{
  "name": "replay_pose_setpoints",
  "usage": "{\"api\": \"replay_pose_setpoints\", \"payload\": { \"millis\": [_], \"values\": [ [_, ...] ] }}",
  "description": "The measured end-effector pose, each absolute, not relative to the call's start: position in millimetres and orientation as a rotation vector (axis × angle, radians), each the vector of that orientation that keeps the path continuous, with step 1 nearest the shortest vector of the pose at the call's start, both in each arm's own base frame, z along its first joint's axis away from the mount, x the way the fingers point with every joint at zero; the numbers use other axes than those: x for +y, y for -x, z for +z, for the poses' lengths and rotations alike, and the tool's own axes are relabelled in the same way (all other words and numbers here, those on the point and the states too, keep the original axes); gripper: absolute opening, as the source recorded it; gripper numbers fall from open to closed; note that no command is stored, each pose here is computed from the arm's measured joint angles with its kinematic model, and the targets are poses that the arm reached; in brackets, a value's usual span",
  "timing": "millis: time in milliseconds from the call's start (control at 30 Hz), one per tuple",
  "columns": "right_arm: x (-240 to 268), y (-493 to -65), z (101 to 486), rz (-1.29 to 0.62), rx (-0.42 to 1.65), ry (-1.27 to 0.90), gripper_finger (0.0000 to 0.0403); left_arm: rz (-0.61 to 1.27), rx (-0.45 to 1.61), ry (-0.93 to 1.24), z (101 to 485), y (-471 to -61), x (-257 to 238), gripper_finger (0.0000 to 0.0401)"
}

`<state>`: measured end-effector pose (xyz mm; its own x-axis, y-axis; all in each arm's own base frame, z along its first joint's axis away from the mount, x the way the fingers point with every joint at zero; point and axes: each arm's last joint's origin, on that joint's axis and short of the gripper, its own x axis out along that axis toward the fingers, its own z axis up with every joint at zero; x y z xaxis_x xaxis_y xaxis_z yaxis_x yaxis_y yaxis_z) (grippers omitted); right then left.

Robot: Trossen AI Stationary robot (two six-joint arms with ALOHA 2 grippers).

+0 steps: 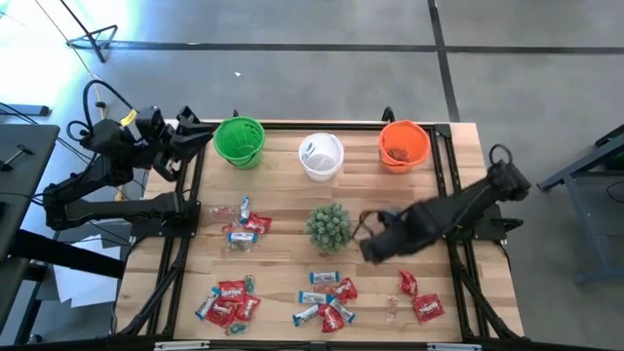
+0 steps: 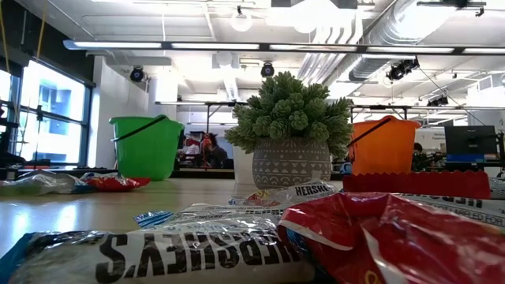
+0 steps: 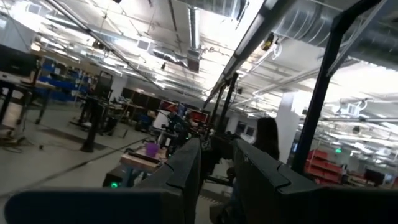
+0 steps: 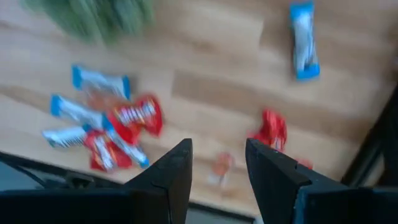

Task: Sort candy
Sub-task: Put the transparent candy into the orange bucket

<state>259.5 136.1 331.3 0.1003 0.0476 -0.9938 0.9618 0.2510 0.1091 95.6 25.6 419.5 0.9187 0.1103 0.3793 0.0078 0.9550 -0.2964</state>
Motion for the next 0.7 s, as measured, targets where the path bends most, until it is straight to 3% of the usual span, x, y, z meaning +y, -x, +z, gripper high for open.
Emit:
{"api": "replay_pose_setpoints", "payload": {
  "millis": [333, 700],
  "values": [
    [222, -268, 282, -0.891, 1.378, -1.164, 0.0145, -0.040, -0.384, 0.376, 419, -96, 23, 0.0082],
    [272, -256, 228, -1.045, 1.467, -1.066, 0.0145, -0.079, -0.373, 0.425, 419, -96, 22, 0.0082]
  ]
}}
